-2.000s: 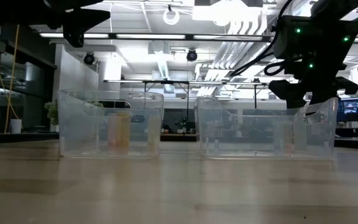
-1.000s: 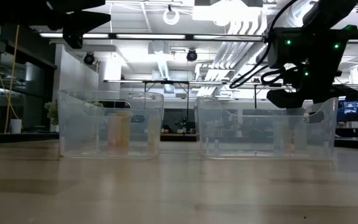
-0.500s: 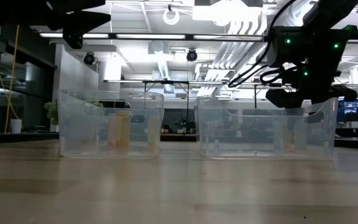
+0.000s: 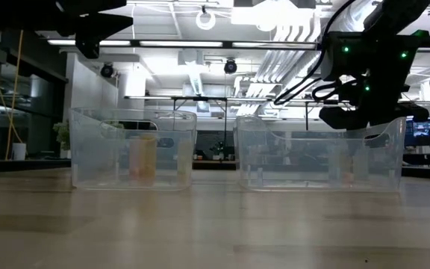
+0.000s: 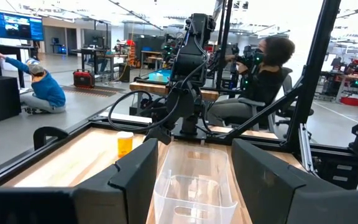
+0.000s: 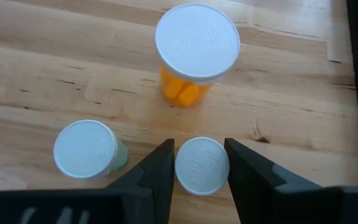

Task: Pick and place medicine bottles into bin by pill shape (circle, oval)
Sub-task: Put the yellow tablet bottle into the left transparent bin, then put the orange capsule bottle into the right transparent bin

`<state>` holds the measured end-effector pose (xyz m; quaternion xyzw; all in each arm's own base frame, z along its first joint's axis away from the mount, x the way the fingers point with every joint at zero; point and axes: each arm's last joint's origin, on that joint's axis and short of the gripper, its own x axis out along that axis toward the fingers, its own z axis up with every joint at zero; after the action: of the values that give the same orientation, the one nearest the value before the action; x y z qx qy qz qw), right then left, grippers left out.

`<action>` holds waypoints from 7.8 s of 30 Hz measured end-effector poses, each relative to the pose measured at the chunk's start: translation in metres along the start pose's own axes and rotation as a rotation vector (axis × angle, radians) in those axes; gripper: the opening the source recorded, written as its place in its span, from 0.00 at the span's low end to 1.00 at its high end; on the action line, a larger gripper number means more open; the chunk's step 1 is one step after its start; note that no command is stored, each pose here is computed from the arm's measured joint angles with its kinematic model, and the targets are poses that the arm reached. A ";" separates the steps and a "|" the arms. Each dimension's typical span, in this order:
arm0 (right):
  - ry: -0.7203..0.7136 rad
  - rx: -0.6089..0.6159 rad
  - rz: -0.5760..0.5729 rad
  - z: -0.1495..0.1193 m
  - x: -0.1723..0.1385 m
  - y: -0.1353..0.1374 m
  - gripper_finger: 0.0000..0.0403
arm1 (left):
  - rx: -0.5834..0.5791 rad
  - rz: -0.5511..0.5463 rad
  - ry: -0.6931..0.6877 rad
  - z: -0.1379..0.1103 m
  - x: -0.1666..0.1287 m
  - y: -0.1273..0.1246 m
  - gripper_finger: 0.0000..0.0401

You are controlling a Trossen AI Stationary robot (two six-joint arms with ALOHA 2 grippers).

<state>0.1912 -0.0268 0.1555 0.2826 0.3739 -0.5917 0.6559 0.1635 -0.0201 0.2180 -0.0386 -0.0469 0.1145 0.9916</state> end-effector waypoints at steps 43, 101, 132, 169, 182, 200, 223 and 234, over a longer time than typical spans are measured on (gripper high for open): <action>-0.515 -0.732 0.917 -0.005 -0.124 0.163 0.29 | -0.001 0.007 -0.001 0.000 0.000 0.000 0.49; -0.285 -1.083 0.735 -0.026 -0.072 0.246 0.38 | -0.003 0.007 -0.001 0.000 0.000 0.000 0.49; -0.737 -0.393 0.952 -0.013 -0.080 0.020 0.39 | 0.022 0.003 0.007 -0.001 0.000 0.000 0.49; -0.611 -0.161 0.539 0.000 -0.059 0.001 0.45 | 0.023 0.003 0.001 0.000 0.000 0.000 0.49; -0.471 0.011 0.299 0.016 -0.026 -0.019 0.73 | 0.013 0.002 0.005 0.000 0.000 0.000 0.49; -0.280 0.116 0.101 0.029 0.031 -0.015 0.80 | -0.023 0.003 0.031 -0.003 0.000 0.000 0.49; -0.241 0.149 0.125 0.028 0.034 -0.013 0.64 | -0.031 0.004 0.030 -0.003 0.000 0.000 0.49; -0.226 0.154 0.118 0.026 0.035 -0.014 0.53 | -0.031 0.004 0.029 -0.003 0.000 0.000 0.49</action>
<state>0.1822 -0.0698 0.1428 0.2852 0.2337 -0.6073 0.7037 0.1638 -0.0201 0.2151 -0.0559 -0.0340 0.1150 0.9912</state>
